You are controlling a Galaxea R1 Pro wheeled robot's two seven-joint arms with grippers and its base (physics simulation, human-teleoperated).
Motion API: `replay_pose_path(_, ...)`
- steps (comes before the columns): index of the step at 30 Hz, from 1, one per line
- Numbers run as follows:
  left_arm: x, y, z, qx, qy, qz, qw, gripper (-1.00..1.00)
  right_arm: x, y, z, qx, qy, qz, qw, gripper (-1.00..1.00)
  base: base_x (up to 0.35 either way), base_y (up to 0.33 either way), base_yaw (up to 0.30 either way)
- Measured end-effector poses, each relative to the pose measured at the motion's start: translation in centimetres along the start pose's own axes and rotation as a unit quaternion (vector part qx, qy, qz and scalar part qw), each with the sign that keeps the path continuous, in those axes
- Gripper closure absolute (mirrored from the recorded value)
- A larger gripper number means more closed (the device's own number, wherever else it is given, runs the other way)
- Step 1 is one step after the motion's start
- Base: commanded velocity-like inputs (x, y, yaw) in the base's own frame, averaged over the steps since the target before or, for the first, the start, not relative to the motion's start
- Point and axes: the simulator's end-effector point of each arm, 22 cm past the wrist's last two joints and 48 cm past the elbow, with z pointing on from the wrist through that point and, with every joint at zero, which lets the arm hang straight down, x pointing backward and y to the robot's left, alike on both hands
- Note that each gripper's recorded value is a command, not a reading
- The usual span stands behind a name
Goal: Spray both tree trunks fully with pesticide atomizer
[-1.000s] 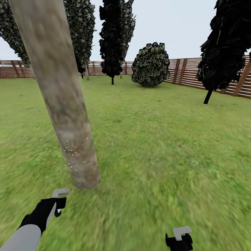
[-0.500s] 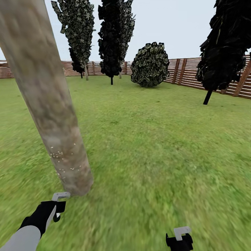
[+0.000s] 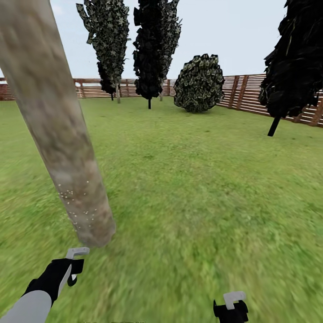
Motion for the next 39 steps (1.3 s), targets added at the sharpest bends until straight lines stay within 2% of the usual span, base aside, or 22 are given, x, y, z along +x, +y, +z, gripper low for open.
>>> replay_pose_path(5, 0.0, 0.05, 0.0, -0.001, 0.0, 0.0, 1.0, 1.0, 0.03, 0.0, -0.01, 0.0, 0.0, 0.0, 1.0, -1.0, 0.0, -0.275, 0.199)
replay_pose_path(21, 0.0, 0.2, 0.0, -0.002, 0.0, -0.001, 1.0, 1.0, 0.05, 0.02, -0.02, 0.0, 0.001, 0.0, 1.0, -1.0, 0.033, -0.275, 0.015)
replay_pose_path(32, 0.07, 0.17, -0.01, -0.002, 0.0, 0.0, 1.0, 1.0, 0.07, 0.05, -0.04, -0.001, 0.001, -0.001, 1.0, -1.0, 0.117, -0.271, 0.248)
replay_pose_path(39, 0.05, 0.18, -0.01, -0.002, 0.0, 0.0, 1.0, 1.0, 0.06, 0.05, -0.05, -0.001, 0.0, 0.0, 1.0, -1.0, 0.212, -0.215, 0.05)
